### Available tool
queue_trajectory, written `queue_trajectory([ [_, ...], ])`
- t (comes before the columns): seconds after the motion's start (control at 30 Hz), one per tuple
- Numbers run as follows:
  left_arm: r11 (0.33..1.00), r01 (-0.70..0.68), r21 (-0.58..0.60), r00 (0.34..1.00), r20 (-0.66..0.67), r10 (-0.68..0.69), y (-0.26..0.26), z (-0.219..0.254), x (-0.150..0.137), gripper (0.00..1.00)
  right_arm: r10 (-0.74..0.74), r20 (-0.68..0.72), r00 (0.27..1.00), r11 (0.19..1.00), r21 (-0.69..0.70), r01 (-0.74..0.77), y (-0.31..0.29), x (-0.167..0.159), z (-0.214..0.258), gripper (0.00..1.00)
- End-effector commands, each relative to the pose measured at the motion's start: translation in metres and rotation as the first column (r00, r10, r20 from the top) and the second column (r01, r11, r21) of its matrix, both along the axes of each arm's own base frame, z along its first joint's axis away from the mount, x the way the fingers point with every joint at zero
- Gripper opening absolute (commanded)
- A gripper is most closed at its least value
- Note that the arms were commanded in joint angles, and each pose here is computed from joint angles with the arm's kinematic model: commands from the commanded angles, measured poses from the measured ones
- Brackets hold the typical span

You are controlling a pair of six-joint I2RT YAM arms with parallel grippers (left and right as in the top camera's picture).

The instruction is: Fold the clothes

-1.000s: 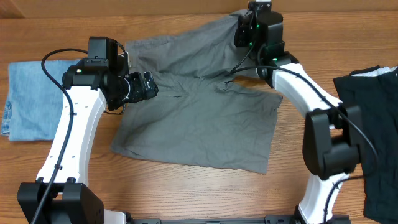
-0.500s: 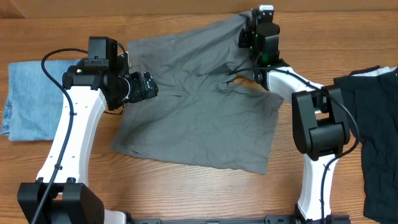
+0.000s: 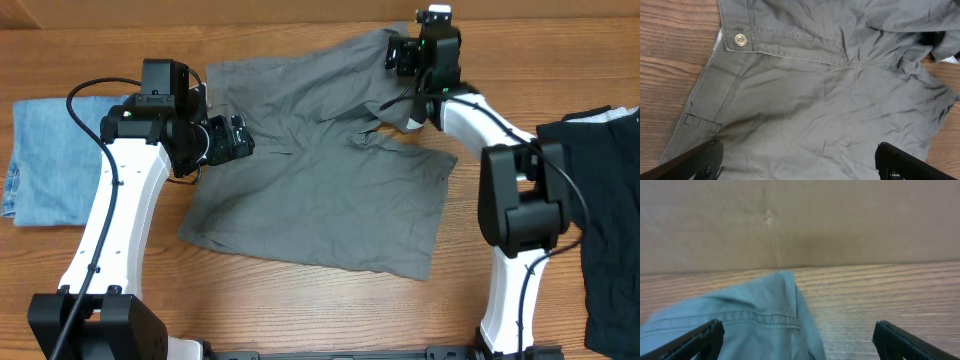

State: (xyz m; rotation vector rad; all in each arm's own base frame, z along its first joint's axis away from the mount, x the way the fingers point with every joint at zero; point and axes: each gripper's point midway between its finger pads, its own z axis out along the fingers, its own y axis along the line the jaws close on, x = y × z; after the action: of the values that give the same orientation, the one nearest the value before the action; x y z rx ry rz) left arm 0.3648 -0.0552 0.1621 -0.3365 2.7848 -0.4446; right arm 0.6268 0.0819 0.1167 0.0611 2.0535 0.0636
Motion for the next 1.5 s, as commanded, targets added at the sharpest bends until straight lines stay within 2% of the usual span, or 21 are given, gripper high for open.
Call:
queue_trajectory([
  [0.0, 1.000, 0.000, 0.006, 1.000, -0.006, 0.000, 0.000, -0.003, -0.001, 1.00, -0.008, 0.119, 0.993, 1.000, 0.009, 0.007, -0.004, -0.012, 0.127, 1.00],
  [0.07, 1.000, 0.000, 0.006, 1.000, -0.006, 0.000, 0.000, -0.003, -0.001, 1.00, -0.011, 0.029, 1.000, 1.000, -0.007, 0.011, -0.009, -0.029, 0.130, 1.00],
  [0.1, 1.000, 0.000, 0.006, 1.000, -0.006, 0.000, 0.000, -0.003, -0.001, 1.00, -0.034, -0.090, 0.995, 0.999, -0.016, 0.033, -0.023, -0.051, 0.119, 1.00],
  [0.17, 1.000, 0.000, 0.006, 1.000, -0.006, 0.000, 0.000, -0.003, -0.001, 1.00, -0.051, -0.185, 0.981, 0.999, -0.027, 0.047, -0.033, -0.066, 0.103, 1.00],
  [0.37, 1.000, 0.000, 0.006, 1.000, -0.006, 0.000, 0.000, -0.003, -0.001, 1.00, 0.016, -0.480, 0.877, 1.000, 0.025, -0.005, -0.035, -0.112, 0.038, 0.99],
  [0.47, 1.000, 0.000, 0.006, 1.000, -0.006, 0.000, 0.000, -0.003, -0.001, 1.00, 0.034, -0.555, 0.831, 0.999, 0.043, -0.013, -0.033, -0.125, 0.017, 0.90],
  [0.63, 1.000, 0.000, 0.006, 1.000, -0.006, 0.000, 0.000, -0.003, -0.001, 1.00, 0.100, -0.604, 0.790, 0.993, 0.108, -0.043, -0.021, -0.139, -0.002, 0.86],
  [0.8, 1.000, 0.000, 0.006, 1.000, -0.006, 0.000, 0.000, -0.003, -0.001, 1.00, 0.184, -0.596, 0.782, 0.978, 0.192, -0.083, -0.004, -0.141, 0.000, 0.86],
  [1.0, 1.000, 0.000, 0.006, 1.000, -0.006, 0.000, 0.000, -0.003, -0.001, 1.00, 0.212, -0.610, 0.763, 0.968, 0.236, -0.081, 0.004, -0.138, -0.016, 0.82],
  [1.17, 1.000, 0.000, 0.006, 1.000, -0.006, 0.000, 0.000, -0.003, -0.001, 1.00, 0.241, -0.634, 0.735, 0.960, 0.265, -0.087, 0.011, -0.139, -0.035, 0.70],
  [1.33, 1.000, 0.000, 0.006, 1.000, -0.006, 0.000, 0.000, -0.003, -0.001, 1.00, 0.250, -0.630, 0.735, 0.958, 0.273, -0.091, 0.013, -0.137, -0.037, 0.49],
  [1.47, 1.000, 0.000, 0.006, 1.000, -0.006, 0.000, 0.000, -0.003, -0.001, 1.00, 0.251, -0.633, 0.732, 0.957, 0.275, -0.090, 0.014, -0.135, -0.045, 0.49],
])
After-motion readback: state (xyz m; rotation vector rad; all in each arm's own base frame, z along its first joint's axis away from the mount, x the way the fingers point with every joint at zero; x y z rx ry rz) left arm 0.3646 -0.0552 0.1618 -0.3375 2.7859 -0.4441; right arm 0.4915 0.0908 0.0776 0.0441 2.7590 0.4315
